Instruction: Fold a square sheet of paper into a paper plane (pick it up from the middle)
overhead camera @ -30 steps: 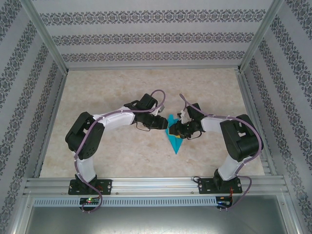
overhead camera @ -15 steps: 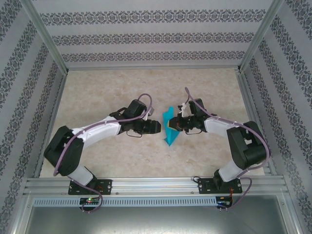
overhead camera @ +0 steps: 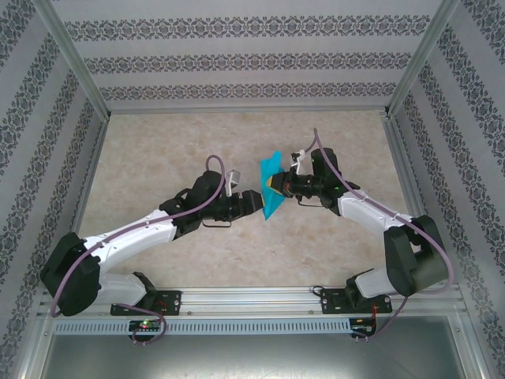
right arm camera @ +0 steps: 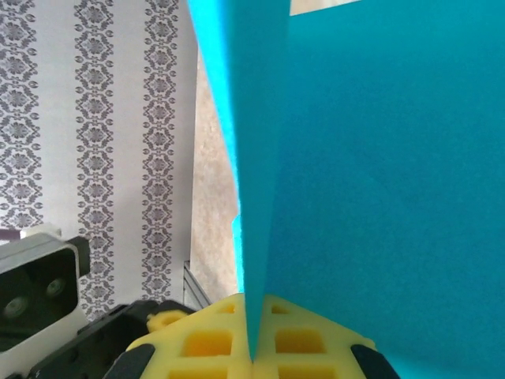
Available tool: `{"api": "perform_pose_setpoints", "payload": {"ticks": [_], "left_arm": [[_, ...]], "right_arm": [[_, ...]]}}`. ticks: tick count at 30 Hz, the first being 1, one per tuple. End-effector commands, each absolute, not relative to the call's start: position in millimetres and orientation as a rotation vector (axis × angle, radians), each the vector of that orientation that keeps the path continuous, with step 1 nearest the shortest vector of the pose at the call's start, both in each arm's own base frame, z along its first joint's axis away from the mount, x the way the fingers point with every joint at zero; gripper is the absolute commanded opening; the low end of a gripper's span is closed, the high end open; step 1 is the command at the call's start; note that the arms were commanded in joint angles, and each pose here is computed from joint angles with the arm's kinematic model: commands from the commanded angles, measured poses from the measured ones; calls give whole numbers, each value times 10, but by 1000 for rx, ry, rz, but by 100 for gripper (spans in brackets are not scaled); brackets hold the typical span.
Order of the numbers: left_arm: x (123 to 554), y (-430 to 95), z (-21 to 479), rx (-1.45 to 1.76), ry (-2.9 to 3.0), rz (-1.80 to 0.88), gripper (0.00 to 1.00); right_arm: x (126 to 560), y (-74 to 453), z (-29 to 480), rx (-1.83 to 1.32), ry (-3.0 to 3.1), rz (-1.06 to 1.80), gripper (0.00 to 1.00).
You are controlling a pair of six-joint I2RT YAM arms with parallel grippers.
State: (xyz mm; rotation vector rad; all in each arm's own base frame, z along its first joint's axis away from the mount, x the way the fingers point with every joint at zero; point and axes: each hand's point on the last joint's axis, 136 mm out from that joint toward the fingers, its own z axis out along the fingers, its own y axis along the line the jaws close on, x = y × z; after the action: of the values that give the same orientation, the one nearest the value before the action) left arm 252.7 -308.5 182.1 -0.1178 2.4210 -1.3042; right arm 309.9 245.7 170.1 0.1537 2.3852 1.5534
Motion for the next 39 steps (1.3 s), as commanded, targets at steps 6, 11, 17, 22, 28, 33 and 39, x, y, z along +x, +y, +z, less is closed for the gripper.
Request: {"api": "perform_pose_setpoints", "payload": {"ticks": [6,11,17,22,28,33,39], "left_arm": [[2530,-3235,1874,-203,2367,-1395,71],[2565,-3288,1907,-213,2335,-1442,71],[2588,-3456,1892,-210,2341,-1535,68],[2628,-3493,1912,-199,2338,-1528,59],[2644,-3453,1949,-182,2341,-1477,39],[2641,-3418,1985,-148,2351,-1427,35],[2647,-3402,1984,-123,2361,-1394,24]], "right_arm": [[3150,2556,2069,121,2281,1611,2],[3147,2571,2108,131,2267,1637,2],[3163,2605,2131,132,2253,1656,1],[3159,2607,2142,127,2251,1657,1],[3134,2603,2089,128,2264,1658,1],[3135,2605,2044,134,2272,1658,2],[3141,2609,1996,140,2280,1661,1]]}}
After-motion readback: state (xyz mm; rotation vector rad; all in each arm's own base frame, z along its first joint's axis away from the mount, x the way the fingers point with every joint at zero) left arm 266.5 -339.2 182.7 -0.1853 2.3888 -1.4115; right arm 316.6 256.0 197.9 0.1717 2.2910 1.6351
